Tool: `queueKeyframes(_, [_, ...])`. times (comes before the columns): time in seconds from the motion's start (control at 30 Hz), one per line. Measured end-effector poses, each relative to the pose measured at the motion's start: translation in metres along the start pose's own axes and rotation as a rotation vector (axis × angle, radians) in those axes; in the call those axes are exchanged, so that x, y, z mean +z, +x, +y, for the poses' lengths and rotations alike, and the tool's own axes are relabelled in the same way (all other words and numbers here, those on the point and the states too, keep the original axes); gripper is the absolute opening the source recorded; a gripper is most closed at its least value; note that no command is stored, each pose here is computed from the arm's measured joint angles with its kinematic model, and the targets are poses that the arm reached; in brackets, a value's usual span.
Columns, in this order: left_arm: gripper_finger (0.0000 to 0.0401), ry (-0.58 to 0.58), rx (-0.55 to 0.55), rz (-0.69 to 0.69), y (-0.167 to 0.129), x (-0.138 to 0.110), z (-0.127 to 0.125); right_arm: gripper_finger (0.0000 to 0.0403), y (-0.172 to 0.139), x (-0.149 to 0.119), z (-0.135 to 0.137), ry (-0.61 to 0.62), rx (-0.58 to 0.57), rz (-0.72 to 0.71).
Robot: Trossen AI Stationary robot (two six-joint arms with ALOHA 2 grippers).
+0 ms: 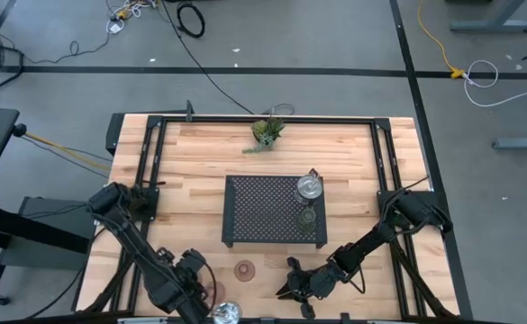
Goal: Pick & Place candle stick holders
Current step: Put the left silver scented candle on the black shelf aligned with the other silver scented candle
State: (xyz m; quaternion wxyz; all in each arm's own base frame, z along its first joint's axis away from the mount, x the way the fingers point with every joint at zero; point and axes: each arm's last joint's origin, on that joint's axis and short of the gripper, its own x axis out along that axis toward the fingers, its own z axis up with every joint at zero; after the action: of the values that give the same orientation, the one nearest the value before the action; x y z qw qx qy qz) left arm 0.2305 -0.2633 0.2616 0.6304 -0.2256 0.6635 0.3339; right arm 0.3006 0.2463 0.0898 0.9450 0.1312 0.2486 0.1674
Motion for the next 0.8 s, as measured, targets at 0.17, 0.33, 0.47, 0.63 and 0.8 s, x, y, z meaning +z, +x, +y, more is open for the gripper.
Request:
queueKeyframes(0.17, [0.0399, 0.004, -0.044, 0.009, 0.004, 0.0, -0.005, 0.0047, 0.0, 0.0, 0.0, -0.002, -0.001, 0.0])
queueKeyframes(0.33, [0.0399, 0.004, -0.042, 0.007, 0.004, -0.001, -0.005, 0.0047, 0.0, 0.0, 0.0, -0.002, -0.001, 0.0])
queueKeyframes(0.47, [0.0399, 0.0, -0.043, 0.005, 0.004, -0.002, -0.005, 0.0047, 0.0, 0.0, 0.0, -0.002, -0.001, 0.0])
queueKeyframes(0.63, [0.0399, -0.007, -0.036, 0.005, 0.008, -0.006, -0.004, 0.0047, 0.0, 0.0, 0.0, -0.002, -0.001, 0.0])
queueKeyframes(0.8, [0.0399, -0.005, -0.027, 0.039, 0.023, -0.007, -0.005, 0.0047, 0.0, 0.0, 0.0, -0.001, 0.0, -0.003])
